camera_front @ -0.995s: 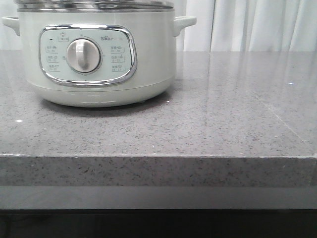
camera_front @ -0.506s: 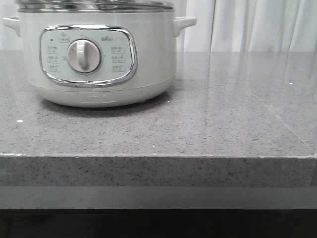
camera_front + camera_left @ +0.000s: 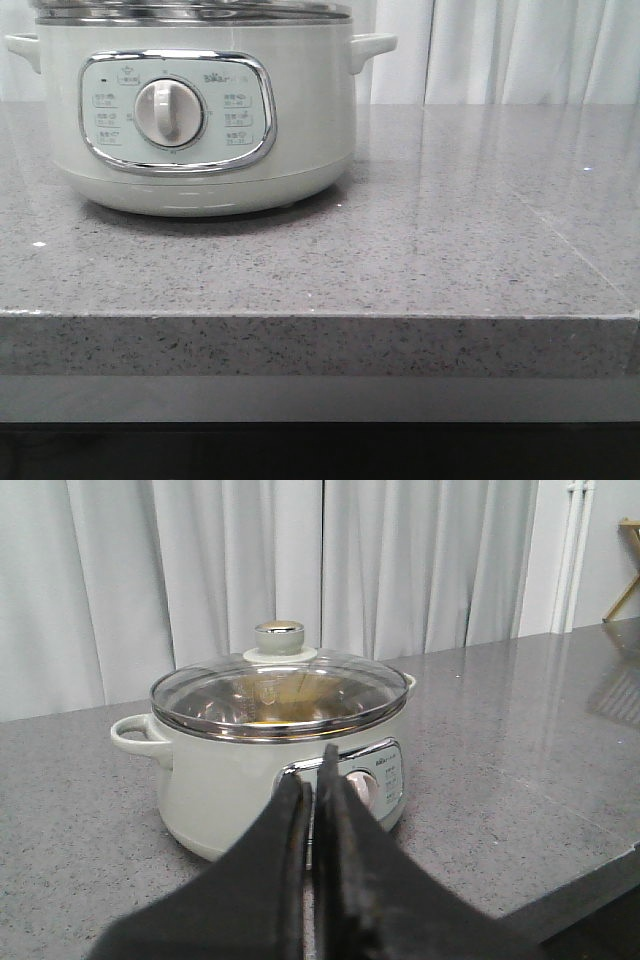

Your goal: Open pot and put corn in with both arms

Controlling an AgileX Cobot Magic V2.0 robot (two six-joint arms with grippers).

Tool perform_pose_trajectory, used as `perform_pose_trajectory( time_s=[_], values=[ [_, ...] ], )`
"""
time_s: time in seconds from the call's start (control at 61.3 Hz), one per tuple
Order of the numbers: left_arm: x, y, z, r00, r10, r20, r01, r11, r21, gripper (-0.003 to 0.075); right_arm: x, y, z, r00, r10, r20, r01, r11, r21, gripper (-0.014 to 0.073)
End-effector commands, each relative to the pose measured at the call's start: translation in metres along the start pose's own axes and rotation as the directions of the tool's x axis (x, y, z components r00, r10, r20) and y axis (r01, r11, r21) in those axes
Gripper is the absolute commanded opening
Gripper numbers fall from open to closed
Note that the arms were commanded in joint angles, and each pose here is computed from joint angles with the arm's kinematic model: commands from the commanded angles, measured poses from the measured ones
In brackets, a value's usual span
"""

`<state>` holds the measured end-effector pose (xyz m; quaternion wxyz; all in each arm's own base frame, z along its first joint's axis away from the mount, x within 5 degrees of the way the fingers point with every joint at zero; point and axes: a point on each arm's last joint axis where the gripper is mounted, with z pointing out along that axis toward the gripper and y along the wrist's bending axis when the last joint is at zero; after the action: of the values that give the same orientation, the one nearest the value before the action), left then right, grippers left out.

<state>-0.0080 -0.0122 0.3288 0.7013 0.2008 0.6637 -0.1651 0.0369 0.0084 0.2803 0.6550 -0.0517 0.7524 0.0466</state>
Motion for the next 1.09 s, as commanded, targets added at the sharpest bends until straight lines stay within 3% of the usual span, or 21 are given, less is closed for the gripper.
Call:
perform_pose_trajectory(
  time_s=[0.0, 0.065, 0.261, 0.489, 0.669, 0.799, 1.076],
  values=[
    [-0.013, 0.001, -0.003, 0.995, -0.008, 0.099, 0.01, 1.0, -0.016, -0.0018, -0.015, -0.001, -0.002, 0.995, 0.001, 0.096, -0.002, 1.0, 0.012, -0.006],
    [-0.011, 0.003, 0.0, 0.995, -0.005, 0.104, 0.008, 1.0, -0.028, -0.0018, -0.015, -0.001, -0.002, 0.995, 0.001, 0.096, -0.002, 1.0, 0.012, -0.006],
    [0.005, 0.012, 0.005, 0.992, -0.013, 0.123, 0.037, 0.981, -0.19, -0.0018, -0.015, -0.001, -0.002, 0.996, 0.001, 0.091, -0.002, 1.0, 0.011, -0.006],
    [0.045, 0.021, 0.023, 0.999, 0.04, 0.015, -0.032, 0.928, -0.372, -0.0018, -0.014, -0.001, -0.002, 0.996, 0.001, 0.088, -0.002, 1.0, 0.011, -0.006],
    [0.082, 0.029, 0.033, 0.998, 0.001, -0.059, -0.029, 0.88, -0.475, -0.0018, -0.014, -0.001, -0.002, 0.996, 0.001, 0.088, -0.002, 1.0, 0.011, -0.006],
    [0.106, 0.031, 0.038, 0.995, -0.02, -0.096, -0.03, 0.871, -0.491, -0.0018, -0.014, -0.001, -0.002, 0.996, 0.001, 0.088, -0.002, 1.0, 0.011, -0.006],
    [0.126, 0.033, 0.043, 0.999, -0.032, -0.02, 0.018, 0.87, -0.493, -0.0018, -0.014, -0.001, -0.002, 0.996, 0.001, 0.088, -0.002, 1.0, 0.011, -0.006]
  ],
)
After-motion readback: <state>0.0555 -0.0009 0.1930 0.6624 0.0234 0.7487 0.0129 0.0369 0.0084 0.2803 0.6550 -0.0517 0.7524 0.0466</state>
